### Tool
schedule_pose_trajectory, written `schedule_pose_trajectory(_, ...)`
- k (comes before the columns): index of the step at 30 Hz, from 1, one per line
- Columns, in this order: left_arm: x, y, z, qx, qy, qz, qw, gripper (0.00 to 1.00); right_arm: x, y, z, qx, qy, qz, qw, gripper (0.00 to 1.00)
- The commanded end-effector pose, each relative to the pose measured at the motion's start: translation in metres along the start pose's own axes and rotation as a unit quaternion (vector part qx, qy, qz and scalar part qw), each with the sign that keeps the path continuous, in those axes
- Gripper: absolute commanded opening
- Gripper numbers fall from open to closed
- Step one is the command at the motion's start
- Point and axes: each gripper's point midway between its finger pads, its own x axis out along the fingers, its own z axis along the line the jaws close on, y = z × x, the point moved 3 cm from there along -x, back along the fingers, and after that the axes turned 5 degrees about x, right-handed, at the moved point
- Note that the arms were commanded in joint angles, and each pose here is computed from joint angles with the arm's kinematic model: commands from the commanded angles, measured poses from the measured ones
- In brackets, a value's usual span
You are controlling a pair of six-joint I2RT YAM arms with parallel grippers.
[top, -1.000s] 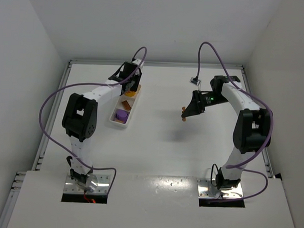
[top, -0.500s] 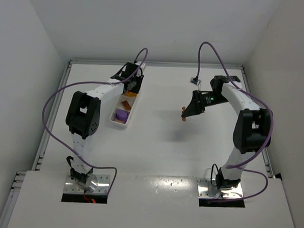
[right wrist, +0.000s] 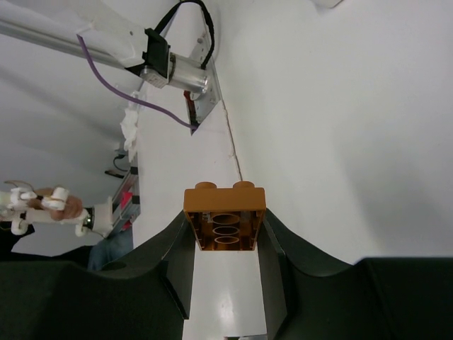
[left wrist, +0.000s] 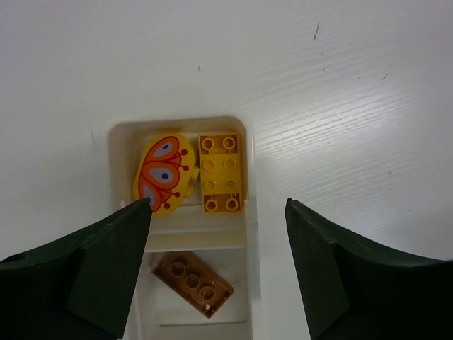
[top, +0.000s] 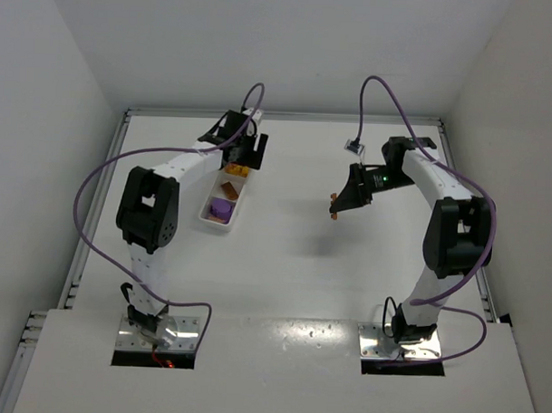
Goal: Sort the legos into containers by color
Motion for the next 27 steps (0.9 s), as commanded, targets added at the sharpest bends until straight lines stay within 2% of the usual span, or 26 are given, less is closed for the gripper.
schedule_pose_trajectory(1,-0.075,-0.080,0.031,-0.059,-0.008,-0.130,0.990,0.83,-0.002,-0.019,0.011,-0.036,0.002,-0.015,0.999,0.02)
schedule_pose_trajectory(6,-0.135,-0.098,0.085,-0.157,-0.016,-0.190,0.969,0.84,0.026,-0.049,0.019,-0.082,0.018,0.011,0.996,0.02)
schedule_pose_trajectory(7,-0.144,-0.098,0.093,-0.166,-0.019,-0.201,0.965,0.85,0.034,-0.054,0.019,-0.059,0.023,0.015,0.998,0.02)
schedule_pose_trajectory(9,-0.167,-0.088,0.113,-0.173,-0.044,-0.212,0.961,0.87,0.055,-0.078,0.021,-0.112,0.045,0.012,0.993,0.02)
schedule_pose_trajectory(10,-0.175,-0.084,0.123,-0.173,-0.069,-0.216,0.959,0.87,0.064,-0.086,0.021,-0.101,0.057,0.009,0.993,0.02)
schedule_pose_trajectory(11,-0.184,-0.080,0.129,-0.171,-0.084,-0.219,0.957,0.87,0.079,-0.105,0.028,-0.147,0.063,-0.002,0.987,0.02)
schedule_pose_trajectory(13,-0.206,-0.065,0.144,-0.171,-0.114,-0.229,0.951,0.90,0.098,-0.123,0.013,-0.146,0.092,-0.007,0.985,0.02)
schedule_pose_trajectory(16,-0.228,-0.045,0.155,-0.162,-0.134,-0.234,0.949,0.93,0.119,-0.168,0.018,-0.164,0.115,-0.046,0.979,0.02)
schedule_pose_trajectory(19,-0.234,-0.021,0.157,-0.164,-0.134,-0.218,0.953,0.93,0.147,-0.191,-0.007,-0.168,0.179,-0.069,0.967,0.02)
schedule_pose_trajectory(21,-0.240,-0.009,0.159,-0.164,-0.139,-0.217,0.952,0.93,0.175,-0.189,-0.017,-0.180,0.194,-0.058,0.963,0.02)
schedule_pose_trajectory(27,-0.240,0.003,0.160,-0.168,-0.134,-0.208,0.954,0.93,0.226,-0.192,-0.033,-0.194,0.188,-0.056,0.961,0.02)
